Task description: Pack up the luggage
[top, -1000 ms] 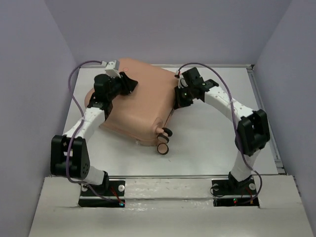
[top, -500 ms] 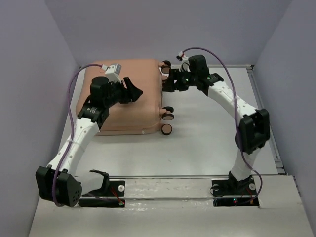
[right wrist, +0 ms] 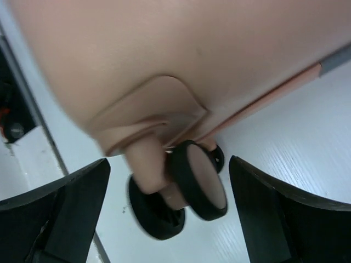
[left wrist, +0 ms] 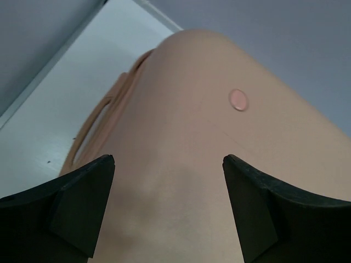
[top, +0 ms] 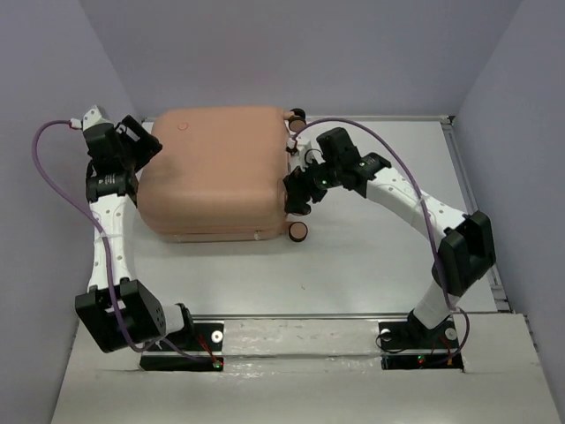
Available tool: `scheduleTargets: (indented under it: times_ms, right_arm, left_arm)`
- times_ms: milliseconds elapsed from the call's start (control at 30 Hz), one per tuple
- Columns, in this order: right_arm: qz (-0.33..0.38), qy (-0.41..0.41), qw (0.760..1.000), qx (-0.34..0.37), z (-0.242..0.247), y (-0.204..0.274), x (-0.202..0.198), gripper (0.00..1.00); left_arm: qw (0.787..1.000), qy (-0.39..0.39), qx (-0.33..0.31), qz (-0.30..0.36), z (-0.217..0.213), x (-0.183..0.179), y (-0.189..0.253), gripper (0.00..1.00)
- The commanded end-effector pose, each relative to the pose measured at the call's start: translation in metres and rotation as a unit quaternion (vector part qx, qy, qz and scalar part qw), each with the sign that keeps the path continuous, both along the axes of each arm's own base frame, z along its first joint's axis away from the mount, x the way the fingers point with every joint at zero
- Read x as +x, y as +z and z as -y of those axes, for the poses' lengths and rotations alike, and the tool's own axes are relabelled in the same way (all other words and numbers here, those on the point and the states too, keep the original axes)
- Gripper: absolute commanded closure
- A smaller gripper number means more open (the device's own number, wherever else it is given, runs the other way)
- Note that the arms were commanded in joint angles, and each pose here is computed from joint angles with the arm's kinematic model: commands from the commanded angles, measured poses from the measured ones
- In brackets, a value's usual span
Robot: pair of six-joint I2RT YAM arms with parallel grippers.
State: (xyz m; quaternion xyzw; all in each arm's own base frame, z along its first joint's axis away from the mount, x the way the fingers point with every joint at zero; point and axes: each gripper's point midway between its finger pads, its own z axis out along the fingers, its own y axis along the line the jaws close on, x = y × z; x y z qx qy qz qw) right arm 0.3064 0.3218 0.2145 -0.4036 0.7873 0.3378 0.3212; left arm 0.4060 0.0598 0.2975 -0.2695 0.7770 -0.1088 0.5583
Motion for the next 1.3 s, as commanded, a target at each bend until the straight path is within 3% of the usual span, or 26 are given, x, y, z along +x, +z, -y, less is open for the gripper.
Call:
scheduleTargets:
  times_ms: [0, 133, 233, 300, 467, 600, 767, 833, 867, 933, 967, 1000, 1067, 1100, 1167, 1267]
  right_arm:
    - [0.044, -0.064, 0.993, -0.094, 0.021, -0.013, 0.035, 0.05]
    - [0.053, -0.088, 0.986, -0.131, 0.025, -0.028, 0.042, 0.08]
    - [0.077, -0.137, 0.977, -0.145, 0.037, -0.028, 0.056, 0.37]
    - [0.084, -0.181, 0.969, -0.148, 0.051, -0.024, 0.061, 0.72]
    - [0.083, -0.300, 0.945, -0.102, 0.105, 0.000, 0.080, 0.88]
    - [0.081, -0.375, 0.922, -0.041, 0.147, 0.031, 0.092, 0.91]
    - [0.078, -0.438, 0.895, 0.020, 0.188, 0.061, 0.107, 0.90]
    - [0.076, -0.430, 0.899, 0.036, 0.191, 0.071, 0.106, 0.82]
    - [0.068, -0.402, 0.912, 0.048, 0.180, 0.074, 0.100, 0.66]
    - [0.058, -0.377, 0.922, 0.068, 0.171, 0.079, 0.087, 0.50]
    - [0.042, -0.371, 0.925, 0.072, 0.168, 0.071, 0.080, 0.36]
    - [0.032, -0.363, 0.928, 0.079, 0.164, 0.068, 0.075, 0.29]
    - [0.022, -0.365, 0.926, 0.096, 0.163, 0.067, 0.066, 0.18]
    - [0.009, -0.376, 0.922, 0.090, 0.166, 0.052, 0.062, 0.16]
    - [0.007, -0.400, 0.910, 0.110, 0.169, 0.054, 0.058, 0.12]
    - [0.004, -0.453, 0.883, 0.122, 0.187, 0.043, 0.060, 0.11]
  left_arm:
    - [0.993, 0.112, -0.004, -0.025, -0.063, -0.001, -0.031, 0.08]
    - [0.988, 0.124, -0.023, -0.087, -0.083, 0.006, -0.079, 0.10]
    - [0.986, 0.111, -0.045, -0.120, -0.078, 0.008, -0.116, 0.15]
    - [0.985, 0.094, -0.076, -0.127, -0.067, 0.009, -0.133, 0.16]
    - [0.981, 0.050, -0.118, -0.146, -0.029, -0.014, -0.177, 0.19]
    - [0.979, 0.006, -0.132, -0.157, 0.015, -0.042, -0.195, 0.21]
    - [0.972, -0.062, -0.163, -0.154, 0.097, -0.088, -0.213, 0.22]
    - [0.968, -0.105, -0.171, -0.150, 0.136, -0.110, -0.215, 0.22]
    - [0.966, -0.105, -0.187, -0.147, 0.145, -0.116, -0.214, 0.22]
    - [0.966, -0.119, -0.193, -0.124, 0.156, -0.129, -0.204, 0.22]
    - [0.969, -0.114, -0.192, -0.108, 0.153, -0.130, -0.194, 0.22]
    - [0.978, -0.093, -0.163, -0.091, 0.141, -0.127, -0.185, 0.22]
    - [0.989, -0.072, -0.123, -0.031, 0.124, -0.121, -0.131, 0.22]
    - [0.996, -0.048, -0.080, -0.013, 0.108, -0.117, -0.115, 0.22]
    - [0.996, -0.045, -0.057, 0.042, 0.103, -0.100, -0.051, 0.20]
    - [0.994, -0.060, -0.045, 0.078, 0.109, -0.064, 0.009, 0.16]
